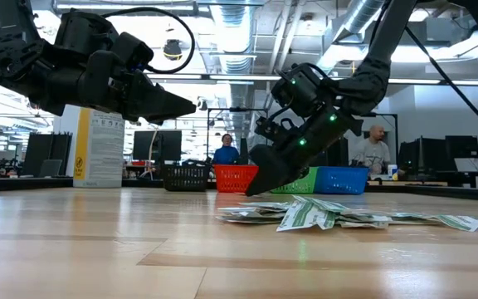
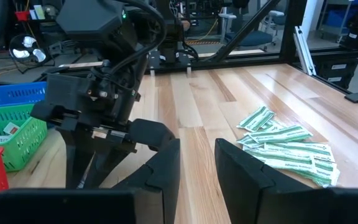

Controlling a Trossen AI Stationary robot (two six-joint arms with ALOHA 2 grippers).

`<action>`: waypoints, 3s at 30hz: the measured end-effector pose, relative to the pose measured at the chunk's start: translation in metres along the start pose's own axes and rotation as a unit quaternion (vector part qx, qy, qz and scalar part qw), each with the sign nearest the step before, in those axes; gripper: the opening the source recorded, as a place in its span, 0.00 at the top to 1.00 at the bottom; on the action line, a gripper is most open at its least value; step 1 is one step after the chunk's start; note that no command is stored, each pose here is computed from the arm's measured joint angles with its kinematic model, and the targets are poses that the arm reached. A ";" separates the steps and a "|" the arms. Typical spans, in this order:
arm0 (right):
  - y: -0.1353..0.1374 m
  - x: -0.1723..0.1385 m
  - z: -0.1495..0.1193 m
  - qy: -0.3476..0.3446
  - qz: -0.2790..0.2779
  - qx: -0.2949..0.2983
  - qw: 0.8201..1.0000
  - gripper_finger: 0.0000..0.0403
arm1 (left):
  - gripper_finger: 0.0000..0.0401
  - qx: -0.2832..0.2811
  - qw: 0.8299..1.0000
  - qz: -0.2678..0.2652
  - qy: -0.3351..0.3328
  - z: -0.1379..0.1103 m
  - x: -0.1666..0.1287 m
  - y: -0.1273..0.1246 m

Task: Pick & Place First Aid Supplies
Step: Put the orange ointment pack into the green bin, then put the green bandage pack into the red bin

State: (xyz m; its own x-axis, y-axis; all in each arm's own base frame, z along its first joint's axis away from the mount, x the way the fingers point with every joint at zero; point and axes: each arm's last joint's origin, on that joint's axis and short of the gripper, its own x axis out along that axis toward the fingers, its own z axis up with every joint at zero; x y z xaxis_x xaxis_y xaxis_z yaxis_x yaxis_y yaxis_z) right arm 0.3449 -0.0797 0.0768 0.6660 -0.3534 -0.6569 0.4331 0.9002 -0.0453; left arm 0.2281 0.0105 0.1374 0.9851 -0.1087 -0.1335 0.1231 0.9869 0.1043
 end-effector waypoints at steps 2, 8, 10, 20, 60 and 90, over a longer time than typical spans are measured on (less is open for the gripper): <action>0.001 0.000 0.000 0.000 0.001 0.000 1.000 0.79 | 0.75 0.000 1.000 0.000 0.000 0.000 0.000 0.000; 0.001 0.000 0.000 -0.001 0.001 -0.002 1.000 0.85 | 0.75 0.000 1.000 0.000 0.000 0.000 0.000 0.000; 0.001 0.000 -0.001 -0.001 0.001 -0.002 1.000 0.87 | 0.75 0.000 1.000 0.000 0.000 0.000 0.000 0.000; 0.001 0.000 -0.001 -0.001 0.000 -0.002 1.000 0.99 | 0.75 0.000 1.000 0.000 0.000 0.000 0.000 0.000; -0.083 -0.106 0.078 -0.096 -0.163 0.051 0.981 0.93 | 0.75 0.000 1.000 0.000 -0.001 0.000 0.000 0.000; 0.056 -0.134 0.041 -0.023 0.011 -0.117 0.993 0.69 | 0.75 -0.028 1.000 0.001 -0.009 0.002 0.000 0.000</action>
State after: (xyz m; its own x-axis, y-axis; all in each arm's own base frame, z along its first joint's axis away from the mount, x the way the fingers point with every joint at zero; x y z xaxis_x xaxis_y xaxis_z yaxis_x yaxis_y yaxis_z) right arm 0.3049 0.0074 0.1935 0.7035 -0.3391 -0.6246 0.2684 0.9405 -0.2084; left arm 0.2283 0.0106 0.1391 0.9874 -0.1085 -0.1156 0.1148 0.9922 0.0488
